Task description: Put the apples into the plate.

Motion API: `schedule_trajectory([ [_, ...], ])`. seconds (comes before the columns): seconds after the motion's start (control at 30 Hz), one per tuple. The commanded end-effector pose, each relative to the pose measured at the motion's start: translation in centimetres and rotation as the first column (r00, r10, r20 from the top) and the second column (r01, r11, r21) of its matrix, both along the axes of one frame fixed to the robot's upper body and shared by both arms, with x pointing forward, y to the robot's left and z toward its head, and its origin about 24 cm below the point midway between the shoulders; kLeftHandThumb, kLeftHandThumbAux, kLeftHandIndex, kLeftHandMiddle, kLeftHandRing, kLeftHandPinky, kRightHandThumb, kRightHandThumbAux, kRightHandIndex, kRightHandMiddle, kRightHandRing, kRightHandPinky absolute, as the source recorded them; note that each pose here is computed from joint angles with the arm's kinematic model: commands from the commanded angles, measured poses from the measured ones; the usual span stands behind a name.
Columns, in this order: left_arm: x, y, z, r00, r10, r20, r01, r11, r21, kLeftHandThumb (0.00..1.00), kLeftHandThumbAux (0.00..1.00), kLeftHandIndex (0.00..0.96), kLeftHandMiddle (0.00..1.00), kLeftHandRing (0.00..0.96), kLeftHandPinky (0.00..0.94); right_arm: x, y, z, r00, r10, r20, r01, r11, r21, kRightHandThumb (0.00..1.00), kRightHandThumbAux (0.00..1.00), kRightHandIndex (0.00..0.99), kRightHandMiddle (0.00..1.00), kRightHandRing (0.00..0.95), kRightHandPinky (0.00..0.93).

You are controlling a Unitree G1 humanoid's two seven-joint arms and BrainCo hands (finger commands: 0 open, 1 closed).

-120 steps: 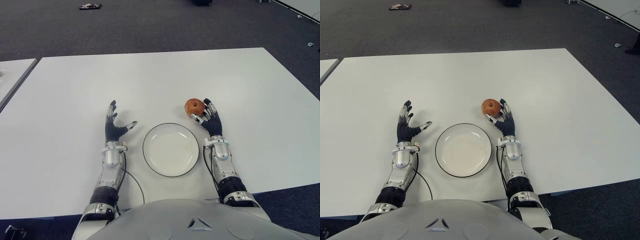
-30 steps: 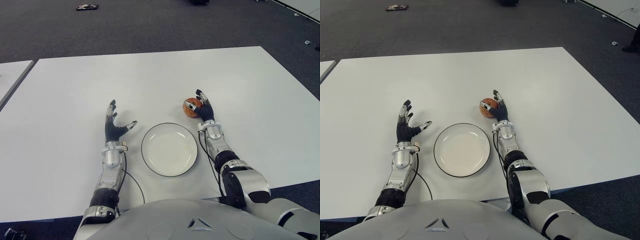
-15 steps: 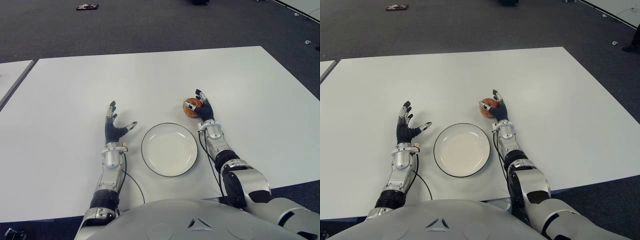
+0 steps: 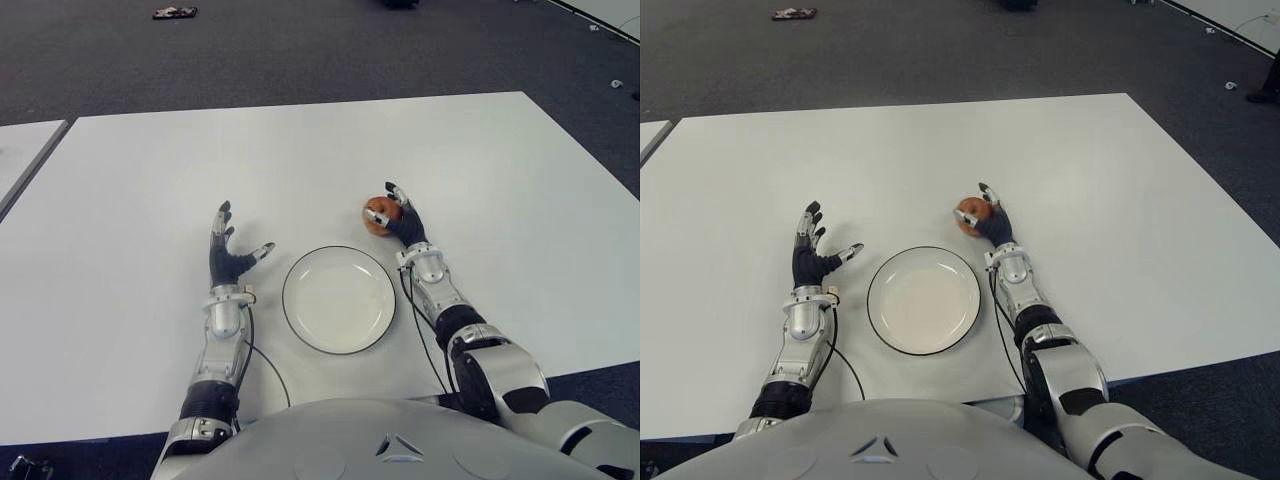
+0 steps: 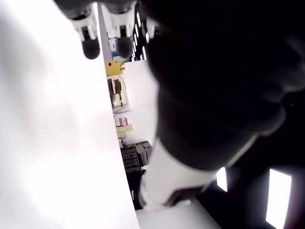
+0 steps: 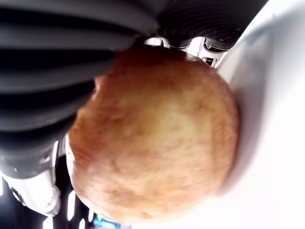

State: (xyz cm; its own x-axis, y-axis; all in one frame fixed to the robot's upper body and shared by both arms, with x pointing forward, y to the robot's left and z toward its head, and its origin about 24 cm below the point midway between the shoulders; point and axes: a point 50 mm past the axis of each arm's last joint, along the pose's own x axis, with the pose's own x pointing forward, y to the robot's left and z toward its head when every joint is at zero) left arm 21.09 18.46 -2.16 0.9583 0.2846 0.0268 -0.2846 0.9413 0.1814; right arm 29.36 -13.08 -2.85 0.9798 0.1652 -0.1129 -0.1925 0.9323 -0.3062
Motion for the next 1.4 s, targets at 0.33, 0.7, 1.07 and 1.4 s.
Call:
schedule_trajectory([
  [0.33, -0.1, -0.3, -0.1, 1.000, -0.009, -0.008, 0.009, 1.000, -0.008, 0.000, 0.509, 0.000, 0.000, 0.000, 0.000, -2.9, 0.9, -2.0, 0.976, 0.215, -0.046, -0.219, 0.966, -0.135, 0.117, 0.461, 0.008, 0.001, 0.000, 0.026],
  [0.7, -0.1, -0.3, 0.0, 1.000, -0.006, -0.003, 0.006, 1.000, -0.013, 0.000, 0.510, 0.000, 0.000, 0.000, 0.000, -3.0, 0.7, -2.1, 0.968, 0.253, 0.003, -0.240, 0.921, -0.307, 0.197, 0.367, 0.000, 0.000, 0.000, 0.022],
  [1.07, -0.1, -0.3, 0.0, 1.000, -0.002, -0.001, 0.002, 1.000, -0.011, 0.000, 0.508, 0.000, 0.000, 0.000, 0.000, -3.0, 0.7, -2.3, 0.966, 0.258, 0.007, -0.236, 0.893, -0.383, 0.266, 0.260, 0.000, 0.000, 0.000, 0.033],
  [1.4, -0.2, -0.2, 0.1, 1.000, 0.004, 0.000, -0.004, 1.000, -0.008, 0.000, 0.510, 0.000, 0.000, 0.000, 0.000, -3.1, 0.7, -2.5, 0.966, 0.257, 0.003, -0.236, 0.893, -0.383, 0.253, 0.267, 0.000, 0.000, 0.000, 0.038],
])
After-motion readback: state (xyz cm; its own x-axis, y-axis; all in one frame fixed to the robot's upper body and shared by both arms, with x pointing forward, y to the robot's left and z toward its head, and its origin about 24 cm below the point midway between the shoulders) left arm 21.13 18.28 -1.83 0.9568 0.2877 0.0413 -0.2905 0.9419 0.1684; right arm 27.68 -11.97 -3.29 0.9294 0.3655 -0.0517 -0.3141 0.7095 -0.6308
